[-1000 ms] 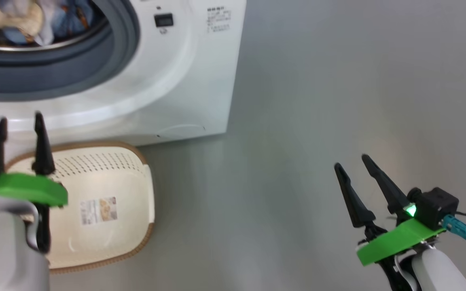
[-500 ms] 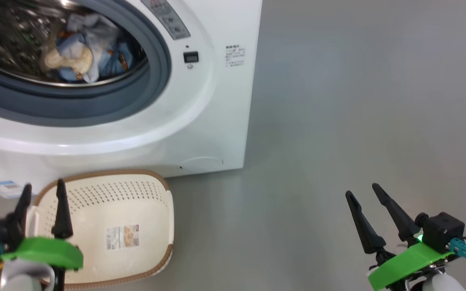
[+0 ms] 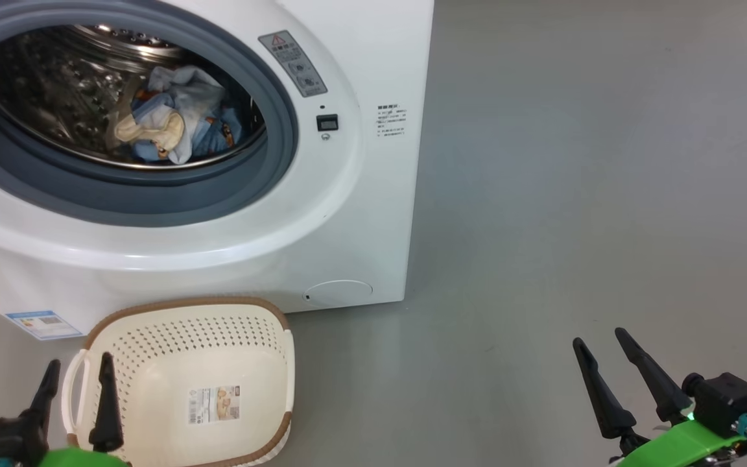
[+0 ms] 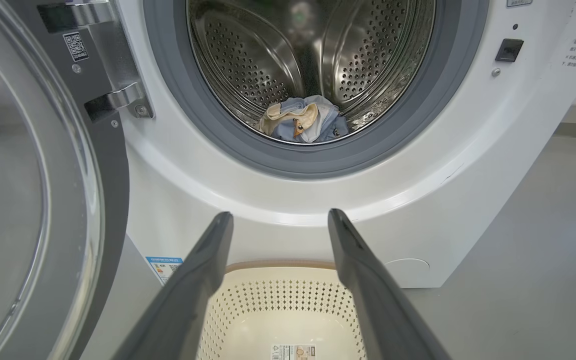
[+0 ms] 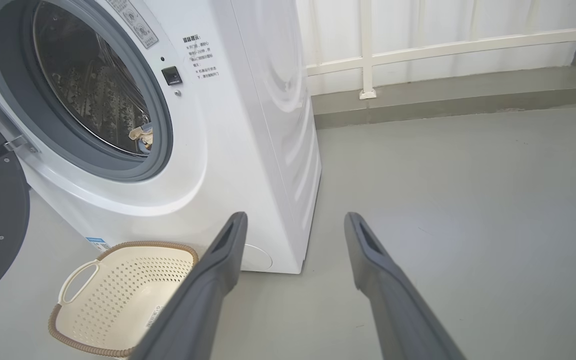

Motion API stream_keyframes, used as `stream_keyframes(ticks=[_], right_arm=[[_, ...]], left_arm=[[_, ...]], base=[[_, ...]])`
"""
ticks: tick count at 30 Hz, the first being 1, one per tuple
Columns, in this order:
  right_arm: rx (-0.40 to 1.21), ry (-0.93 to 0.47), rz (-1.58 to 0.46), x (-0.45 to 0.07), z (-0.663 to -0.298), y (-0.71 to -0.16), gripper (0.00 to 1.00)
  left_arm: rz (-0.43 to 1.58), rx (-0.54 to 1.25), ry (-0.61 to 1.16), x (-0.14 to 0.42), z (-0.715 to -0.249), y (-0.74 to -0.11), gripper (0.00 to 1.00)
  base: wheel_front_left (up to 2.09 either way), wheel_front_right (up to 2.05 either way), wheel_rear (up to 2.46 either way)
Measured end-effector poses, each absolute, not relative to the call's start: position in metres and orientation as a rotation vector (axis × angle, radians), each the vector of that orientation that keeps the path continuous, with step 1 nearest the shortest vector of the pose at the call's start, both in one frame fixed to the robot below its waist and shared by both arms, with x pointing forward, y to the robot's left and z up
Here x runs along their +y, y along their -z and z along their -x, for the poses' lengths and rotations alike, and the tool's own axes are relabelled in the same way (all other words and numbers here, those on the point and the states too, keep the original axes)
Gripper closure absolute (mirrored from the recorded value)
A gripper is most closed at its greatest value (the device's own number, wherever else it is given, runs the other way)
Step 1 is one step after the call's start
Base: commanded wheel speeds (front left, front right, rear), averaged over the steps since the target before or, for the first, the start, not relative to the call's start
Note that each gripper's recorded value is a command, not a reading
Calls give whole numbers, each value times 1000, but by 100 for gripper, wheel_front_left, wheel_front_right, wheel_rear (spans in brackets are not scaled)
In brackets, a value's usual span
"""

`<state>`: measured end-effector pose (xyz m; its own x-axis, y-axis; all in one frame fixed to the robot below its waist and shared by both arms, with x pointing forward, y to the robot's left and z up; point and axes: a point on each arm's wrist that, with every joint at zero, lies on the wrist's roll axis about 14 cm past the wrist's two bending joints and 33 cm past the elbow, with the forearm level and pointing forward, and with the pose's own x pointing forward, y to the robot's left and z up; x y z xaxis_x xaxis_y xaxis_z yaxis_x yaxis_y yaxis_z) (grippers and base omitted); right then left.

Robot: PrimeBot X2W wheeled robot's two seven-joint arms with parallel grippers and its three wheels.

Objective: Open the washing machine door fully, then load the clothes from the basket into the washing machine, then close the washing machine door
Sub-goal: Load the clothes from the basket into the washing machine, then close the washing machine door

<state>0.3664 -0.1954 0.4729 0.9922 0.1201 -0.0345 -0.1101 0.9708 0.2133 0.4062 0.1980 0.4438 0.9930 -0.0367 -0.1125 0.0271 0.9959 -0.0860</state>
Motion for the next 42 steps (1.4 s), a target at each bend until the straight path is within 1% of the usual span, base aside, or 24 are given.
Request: stream_keyframes(ticks=[6, 27, 32, 42], right_arm=[[37, -107, -213, -199, -363, -476, 0], [37, -109, -215, -198, -366, -476, 0], [40, -112, -216, -197, -368, -475, 0], [42, -119, -216, -194, -369, -474, 0]], left_arm=[[97, 107, 20, 198, -395, -446, 0], [95, 107, 10, 201, -395, -445, 0], [92, 107, 9, 201, -395, -445, 0], [94, 95, 6, 202, -395, -449, 0]], base=[[0, 0, 0], [-4, 4, 0], [-87, 87, 0], [-142, 142, 0]])
